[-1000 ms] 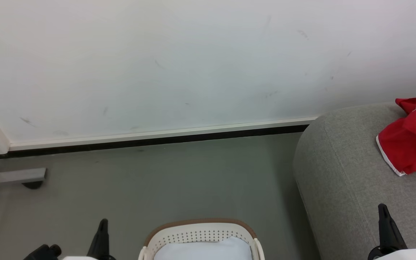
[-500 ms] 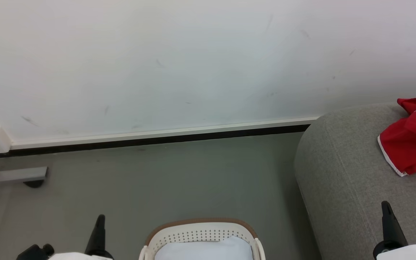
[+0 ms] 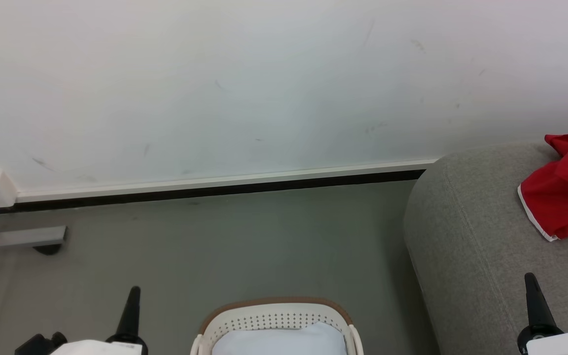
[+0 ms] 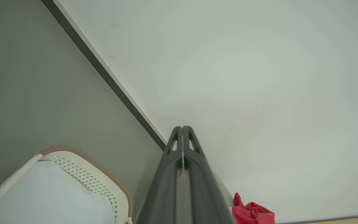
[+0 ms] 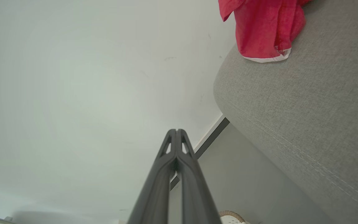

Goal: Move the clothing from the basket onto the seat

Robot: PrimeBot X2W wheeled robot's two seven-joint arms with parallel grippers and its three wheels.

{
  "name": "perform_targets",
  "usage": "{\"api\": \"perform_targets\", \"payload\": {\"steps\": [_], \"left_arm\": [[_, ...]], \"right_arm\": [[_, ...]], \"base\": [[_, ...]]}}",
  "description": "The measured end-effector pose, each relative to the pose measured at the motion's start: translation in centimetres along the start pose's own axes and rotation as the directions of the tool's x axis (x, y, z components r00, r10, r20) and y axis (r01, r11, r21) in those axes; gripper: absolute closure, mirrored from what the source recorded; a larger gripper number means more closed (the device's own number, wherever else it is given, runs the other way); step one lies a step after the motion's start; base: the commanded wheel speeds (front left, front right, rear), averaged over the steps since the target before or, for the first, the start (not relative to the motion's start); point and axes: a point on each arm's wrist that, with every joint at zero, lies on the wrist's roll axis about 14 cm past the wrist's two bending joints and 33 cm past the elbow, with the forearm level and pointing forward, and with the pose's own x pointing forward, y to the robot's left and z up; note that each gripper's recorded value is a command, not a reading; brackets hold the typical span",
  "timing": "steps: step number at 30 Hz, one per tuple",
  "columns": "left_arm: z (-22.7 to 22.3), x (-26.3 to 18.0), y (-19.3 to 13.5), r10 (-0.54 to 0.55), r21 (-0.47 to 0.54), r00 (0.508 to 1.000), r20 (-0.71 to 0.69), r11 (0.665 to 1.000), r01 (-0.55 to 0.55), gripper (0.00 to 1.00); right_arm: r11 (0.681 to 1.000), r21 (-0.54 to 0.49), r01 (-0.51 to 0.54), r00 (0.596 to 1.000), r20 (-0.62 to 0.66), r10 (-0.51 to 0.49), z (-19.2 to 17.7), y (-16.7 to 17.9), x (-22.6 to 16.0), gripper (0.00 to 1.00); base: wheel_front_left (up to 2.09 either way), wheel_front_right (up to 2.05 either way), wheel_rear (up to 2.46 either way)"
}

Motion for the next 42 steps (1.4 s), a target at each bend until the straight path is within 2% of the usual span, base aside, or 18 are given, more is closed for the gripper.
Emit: {"api": "perform_targets", "payload": {"steps": [17, 42], "left_arm": [[0.6, 0.2, -0.5, -0.024, -0.154, 1.000, 0.001, 0.988, 0.024, 1.00], [1.7, 0.5, -1.3, -0.069, -0.346, 0.997, 0.023, 0.935, 0.072, 1.00]], "right_arm": [[0.986, 0.167, -0.013, 1.000, -0.005, 0.014, 0.1, 0.4, 0.3, 1.00], [0.926, 0.376, -0.040, 0.999, -0.005, 0.045, 0.4, 1.2, 0.8, 1.00]], "base": [[0.00, 0.00, 0.00], [0.00, 0.00, 0.00]]}}
